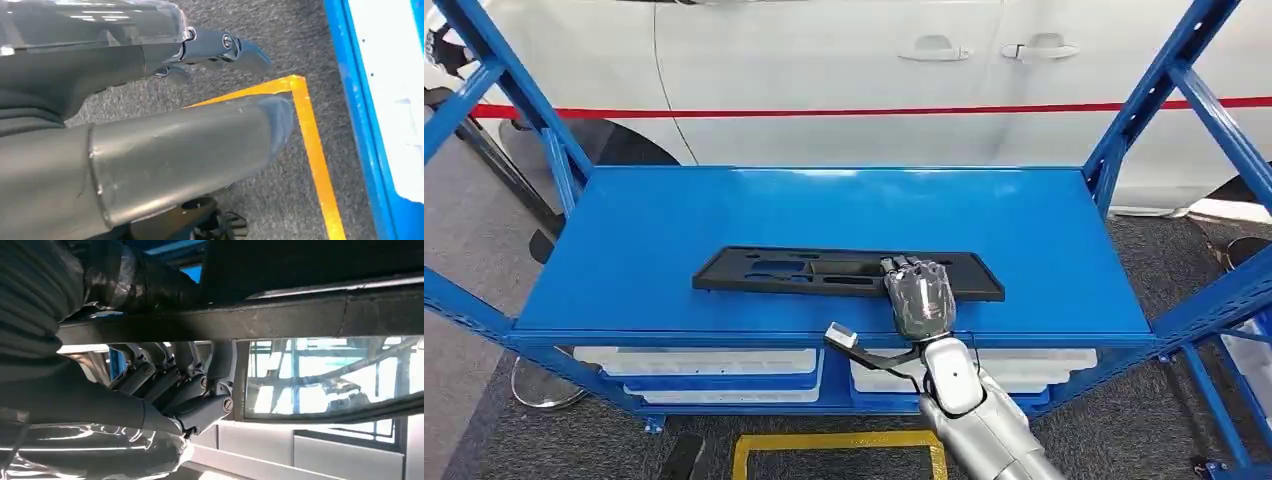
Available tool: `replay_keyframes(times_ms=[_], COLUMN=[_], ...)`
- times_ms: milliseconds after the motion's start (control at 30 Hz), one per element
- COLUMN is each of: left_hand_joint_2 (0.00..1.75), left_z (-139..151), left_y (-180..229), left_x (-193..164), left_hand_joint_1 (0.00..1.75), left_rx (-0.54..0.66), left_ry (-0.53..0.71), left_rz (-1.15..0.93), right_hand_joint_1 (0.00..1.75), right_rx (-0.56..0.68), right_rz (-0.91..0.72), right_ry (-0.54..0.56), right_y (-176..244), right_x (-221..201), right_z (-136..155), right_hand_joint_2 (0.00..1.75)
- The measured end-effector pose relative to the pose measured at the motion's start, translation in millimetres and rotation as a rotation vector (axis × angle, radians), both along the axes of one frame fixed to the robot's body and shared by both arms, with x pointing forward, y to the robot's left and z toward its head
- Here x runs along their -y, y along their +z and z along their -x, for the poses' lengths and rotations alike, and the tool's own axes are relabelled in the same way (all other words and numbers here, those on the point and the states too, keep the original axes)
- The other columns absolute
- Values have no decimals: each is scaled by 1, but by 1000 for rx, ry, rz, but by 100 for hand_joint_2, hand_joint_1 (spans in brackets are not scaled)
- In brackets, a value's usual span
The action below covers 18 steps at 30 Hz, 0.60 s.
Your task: Take the parts from the cabinet and place them on the table.
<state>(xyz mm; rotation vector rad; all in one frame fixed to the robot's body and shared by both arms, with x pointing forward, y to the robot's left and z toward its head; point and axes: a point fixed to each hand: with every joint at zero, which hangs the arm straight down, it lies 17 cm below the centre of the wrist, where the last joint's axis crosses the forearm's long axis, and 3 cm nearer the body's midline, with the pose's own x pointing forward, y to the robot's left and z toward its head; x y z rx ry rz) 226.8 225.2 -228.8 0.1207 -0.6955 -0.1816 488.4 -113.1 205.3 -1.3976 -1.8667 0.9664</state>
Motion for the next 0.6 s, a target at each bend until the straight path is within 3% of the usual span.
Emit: replay_keyframes(times_ms=[300, 600], left_hand_joint_2=[0, 0], left_z=[-3, -3], left_y=[1, 1], left_x=[-1, -13], left_hand_joint_1=[0, 0], left_rx=[12, 16], left_ry=[3, 32], left_rz=[-9, -44], right_hand_joint_1=[175, 175], right_rx=[37, 266], right_rz=[-8, -96], right_ry=[12, 115], right_y=[16, 115], right_x=[1, 16], right_z=[-1, 8], right_hand_joint_2=[175, 175])
